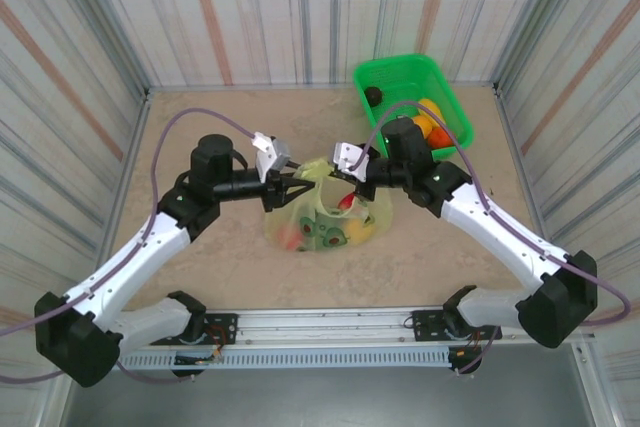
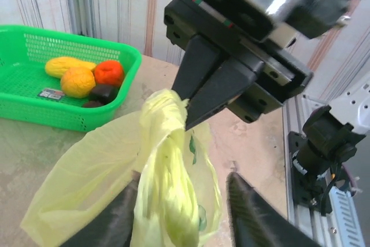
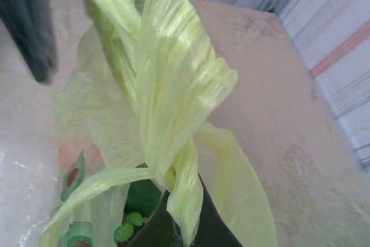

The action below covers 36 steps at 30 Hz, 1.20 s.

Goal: Place the fake fruits into the plastic bag and tie a complex knot

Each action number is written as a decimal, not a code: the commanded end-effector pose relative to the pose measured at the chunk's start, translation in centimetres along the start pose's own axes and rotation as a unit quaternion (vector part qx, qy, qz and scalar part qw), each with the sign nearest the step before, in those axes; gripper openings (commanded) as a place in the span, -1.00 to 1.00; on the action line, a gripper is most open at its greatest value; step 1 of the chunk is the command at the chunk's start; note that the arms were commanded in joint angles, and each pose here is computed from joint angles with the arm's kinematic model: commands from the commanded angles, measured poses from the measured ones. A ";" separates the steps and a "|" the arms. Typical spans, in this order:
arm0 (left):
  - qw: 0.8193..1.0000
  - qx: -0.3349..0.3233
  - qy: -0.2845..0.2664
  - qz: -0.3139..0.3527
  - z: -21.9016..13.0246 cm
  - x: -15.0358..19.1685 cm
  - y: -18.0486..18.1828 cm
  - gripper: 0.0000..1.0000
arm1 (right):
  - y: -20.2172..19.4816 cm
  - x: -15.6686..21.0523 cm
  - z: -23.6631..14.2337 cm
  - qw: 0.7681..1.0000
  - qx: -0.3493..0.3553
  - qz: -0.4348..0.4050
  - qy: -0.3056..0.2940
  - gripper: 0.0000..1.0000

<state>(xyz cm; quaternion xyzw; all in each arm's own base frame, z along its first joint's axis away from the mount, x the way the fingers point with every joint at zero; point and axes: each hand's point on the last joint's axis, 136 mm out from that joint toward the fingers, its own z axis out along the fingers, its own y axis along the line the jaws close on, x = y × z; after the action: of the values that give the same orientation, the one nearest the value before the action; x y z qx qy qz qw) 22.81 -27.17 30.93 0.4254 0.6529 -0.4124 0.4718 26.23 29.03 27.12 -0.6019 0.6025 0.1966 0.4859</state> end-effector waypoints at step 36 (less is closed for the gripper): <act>0.990 0.114 0.039 0.079 6.1 3.7 1.6 -0.45 | 0.6 -2.4 -2.0 0.996 -0.041 0.009 -0.075 -1.00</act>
<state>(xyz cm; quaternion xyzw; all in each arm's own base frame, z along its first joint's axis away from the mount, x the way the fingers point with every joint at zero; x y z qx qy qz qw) 26.88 -31.38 25.24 0.5056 0.6272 -0.4141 0.4237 24.36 28.99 28.30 -0.6039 0.5710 0.2748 0.4834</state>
